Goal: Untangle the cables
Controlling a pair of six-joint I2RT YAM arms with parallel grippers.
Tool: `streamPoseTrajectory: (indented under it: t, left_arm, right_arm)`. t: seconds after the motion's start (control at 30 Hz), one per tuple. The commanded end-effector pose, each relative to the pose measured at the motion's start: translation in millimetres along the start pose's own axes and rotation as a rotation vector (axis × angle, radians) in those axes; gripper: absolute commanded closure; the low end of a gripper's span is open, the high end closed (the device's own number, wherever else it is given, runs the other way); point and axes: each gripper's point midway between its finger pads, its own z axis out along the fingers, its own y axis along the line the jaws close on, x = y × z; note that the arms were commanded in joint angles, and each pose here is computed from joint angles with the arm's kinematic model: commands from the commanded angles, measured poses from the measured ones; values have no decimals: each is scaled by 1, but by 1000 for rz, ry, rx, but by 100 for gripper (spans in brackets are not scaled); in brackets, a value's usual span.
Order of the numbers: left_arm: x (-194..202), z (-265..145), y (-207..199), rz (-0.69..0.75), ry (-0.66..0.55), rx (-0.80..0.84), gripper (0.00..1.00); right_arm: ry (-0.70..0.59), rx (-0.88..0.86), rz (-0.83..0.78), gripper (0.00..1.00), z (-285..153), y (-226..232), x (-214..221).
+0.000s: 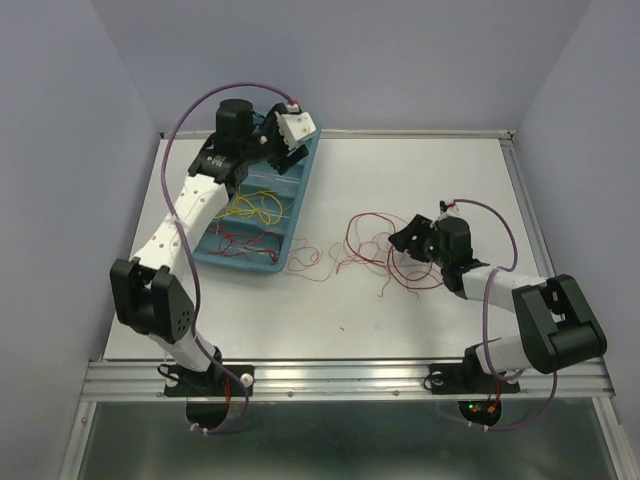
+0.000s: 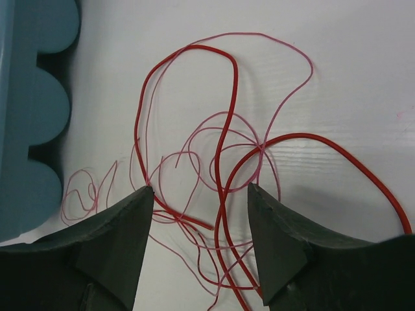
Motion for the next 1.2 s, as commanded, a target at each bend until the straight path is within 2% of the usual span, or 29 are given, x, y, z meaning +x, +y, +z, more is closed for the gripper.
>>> streamPoseTrajectory:
  t: [0.0,0.03,0.1,0.13,0.17,0.23,0.27,0.57,0.77,0.83,0.87,0.93,1.07,1.17]
  left_arm:
    - [-76,1,-66,-174,-184,90,28]
    - [-93,-1,-73,-186,-224,65,28]
    - [-86,3,-89,-262,-236,74,29]
    - [-98,-2,-88,-319,-292,62,29]
    - [-80,2,-102,-379,-270,77,29]
    - [-85,-4,-107,-452,-333,71,30]
    - [-68,-2,-122,-469,-314,96,30]
    - [-53,-11,-147,-461,-333,103,29]
    - [-50,-10,-153,-463,-333,121,28]
    - [-50,-9,-155,-464,-335,134,28]
    - [-49,-9,-157,-468,-334,141,28]
    - [-48,-7,-159,-468,-334,150,29]
    - [-47,-5,-162,-464,-332,166,29]
    - [-49,-6,-171,-448,-344,217,29]
  right_arm:
    - [-21,11,-29,36,11,8,-17]
    - [-5,37,-27,36,13,2,-13]
    - [-7,54,-32,36,15,1,-14]
    - [-15,75,-36,36,14,-2,-16]
    - [-25,85,-40,37,14,-2,-20]
    - [-39,101,-54,37,11,-4,-23]
    - [-58,94,-66,37,8,0,-29]
    - [-191,204,-130,36,-16,-11,-59]
    - [-85,254,-101,42,10,-28,-38]
    - [-69,247,-96,50,19,-25,-38]
    - [-47,249,-87,58,24,-28,-33]
    - [-33,231,-81,63,29,-23,-33]
    - [-25,120,-87,100,26,0,-34]
    - [-69,-60,-112,99,6,38,-44]
